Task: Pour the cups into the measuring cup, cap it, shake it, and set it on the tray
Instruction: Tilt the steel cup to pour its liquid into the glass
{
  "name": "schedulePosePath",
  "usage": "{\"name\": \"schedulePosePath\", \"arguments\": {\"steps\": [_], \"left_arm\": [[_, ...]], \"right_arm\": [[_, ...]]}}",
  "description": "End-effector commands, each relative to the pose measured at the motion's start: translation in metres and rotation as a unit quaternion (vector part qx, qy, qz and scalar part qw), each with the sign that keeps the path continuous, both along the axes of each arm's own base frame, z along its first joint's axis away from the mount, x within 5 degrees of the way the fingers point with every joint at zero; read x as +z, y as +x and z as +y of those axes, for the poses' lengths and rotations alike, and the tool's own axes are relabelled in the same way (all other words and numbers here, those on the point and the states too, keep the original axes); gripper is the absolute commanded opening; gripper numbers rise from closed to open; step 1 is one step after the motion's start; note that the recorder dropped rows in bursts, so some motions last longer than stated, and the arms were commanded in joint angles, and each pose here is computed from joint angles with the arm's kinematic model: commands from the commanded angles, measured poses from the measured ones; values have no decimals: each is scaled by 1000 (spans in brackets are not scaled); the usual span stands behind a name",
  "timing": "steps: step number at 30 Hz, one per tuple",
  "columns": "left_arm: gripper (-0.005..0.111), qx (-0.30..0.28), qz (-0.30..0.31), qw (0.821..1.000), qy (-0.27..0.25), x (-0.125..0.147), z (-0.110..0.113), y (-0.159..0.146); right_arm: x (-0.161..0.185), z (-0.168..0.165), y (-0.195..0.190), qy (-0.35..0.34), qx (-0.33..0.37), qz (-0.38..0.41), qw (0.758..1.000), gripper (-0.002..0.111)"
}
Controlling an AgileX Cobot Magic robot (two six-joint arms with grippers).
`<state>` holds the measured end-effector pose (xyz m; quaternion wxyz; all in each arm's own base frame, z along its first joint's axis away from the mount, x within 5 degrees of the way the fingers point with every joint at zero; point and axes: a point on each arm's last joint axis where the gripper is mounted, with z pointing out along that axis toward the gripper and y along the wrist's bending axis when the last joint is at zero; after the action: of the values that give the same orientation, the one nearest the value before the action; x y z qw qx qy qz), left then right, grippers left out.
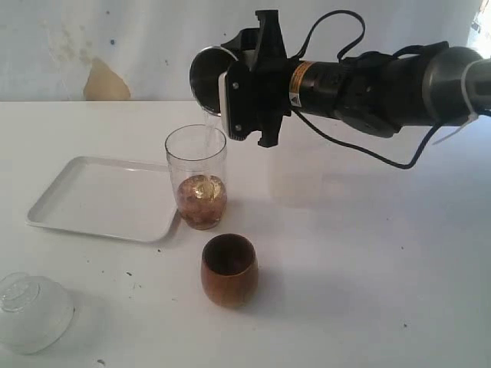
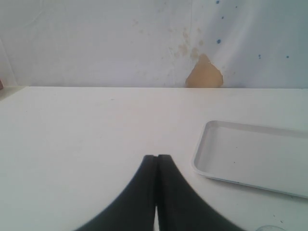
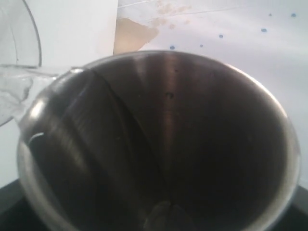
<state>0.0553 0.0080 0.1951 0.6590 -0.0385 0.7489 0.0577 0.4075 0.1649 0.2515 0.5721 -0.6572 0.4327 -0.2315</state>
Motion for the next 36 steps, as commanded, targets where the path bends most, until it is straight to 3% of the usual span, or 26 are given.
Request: {"name": "schedulePosePath", "arguments": {"steps": [1,22,30,36], "left_arm": [[1,-3,-4,1000,0,0,0,0],[1,-3,-4,1000,0,0,0,0],[1,-3,-4,1000,0,0,0,0],[1,-3,-4,1000,0,0,0,0]], "right_arm": [[14,1,-1,7,11,-30,999,0],[18,1,-2,25,6,-24,999,0],[31,-1,-6,150,-23,43,987,0],[40,-2,-9,299,-56,139,942,0]]}}
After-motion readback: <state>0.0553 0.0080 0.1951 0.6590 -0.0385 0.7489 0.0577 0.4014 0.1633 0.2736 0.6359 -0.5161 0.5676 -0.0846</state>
